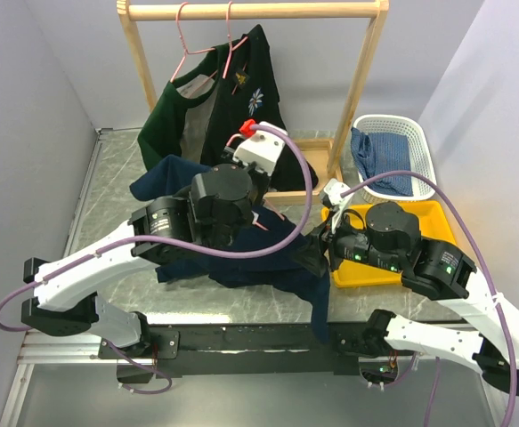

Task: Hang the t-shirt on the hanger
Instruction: Place the hanger at the clothesline.

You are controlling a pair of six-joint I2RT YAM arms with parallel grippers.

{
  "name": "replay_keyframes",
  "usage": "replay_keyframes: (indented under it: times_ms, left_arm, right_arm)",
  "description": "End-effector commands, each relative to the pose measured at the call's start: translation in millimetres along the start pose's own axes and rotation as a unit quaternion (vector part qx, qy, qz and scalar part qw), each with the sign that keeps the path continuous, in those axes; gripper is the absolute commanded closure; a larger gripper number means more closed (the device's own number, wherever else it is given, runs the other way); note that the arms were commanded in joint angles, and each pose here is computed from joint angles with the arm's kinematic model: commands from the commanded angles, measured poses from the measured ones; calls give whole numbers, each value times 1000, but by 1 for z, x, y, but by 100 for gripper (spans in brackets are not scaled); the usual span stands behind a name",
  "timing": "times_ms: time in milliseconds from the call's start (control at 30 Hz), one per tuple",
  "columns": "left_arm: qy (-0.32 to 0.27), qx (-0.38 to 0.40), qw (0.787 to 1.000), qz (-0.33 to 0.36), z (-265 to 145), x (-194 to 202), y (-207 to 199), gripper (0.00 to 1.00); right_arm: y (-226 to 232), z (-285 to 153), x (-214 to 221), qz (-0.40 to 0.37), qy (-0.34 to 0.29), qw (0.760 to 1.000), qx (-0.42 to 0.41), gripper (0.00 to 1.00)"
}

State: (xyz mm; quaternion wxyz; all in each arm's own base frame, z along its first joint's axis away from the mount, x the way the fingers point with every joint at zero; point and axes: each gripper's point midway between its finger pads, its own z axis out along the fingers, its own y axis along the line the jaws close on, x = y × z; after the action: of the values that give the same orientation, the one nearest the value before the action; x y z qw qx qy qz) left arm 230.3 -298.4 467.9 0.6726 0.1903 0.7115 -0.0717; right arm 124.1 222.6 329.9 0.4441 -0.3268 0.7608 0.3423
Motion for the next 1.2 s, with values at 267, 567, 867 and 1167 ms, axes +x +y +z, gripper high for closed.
replay_keyframes:
  times_ms: [267,567,867,1167]
  left_arm:
    - [-49,32,993,-101,2,-36,-18,99]
    - [-47,54,989,-127,6,-34,-34,42]
    - [-67,77,975,-195,-22,-55,-7,5]
    - [-79,46,961,-262,-43,-37,42,15]
  right_arm:
    - [-14,-3,9,2,4,999,45,75]
    - [-23,-29,13,26,-15,997,74,100]
    - [-28,-59,25,68,7,992,105,100]
    - [-29,-116,2,110,2,984,142,100]
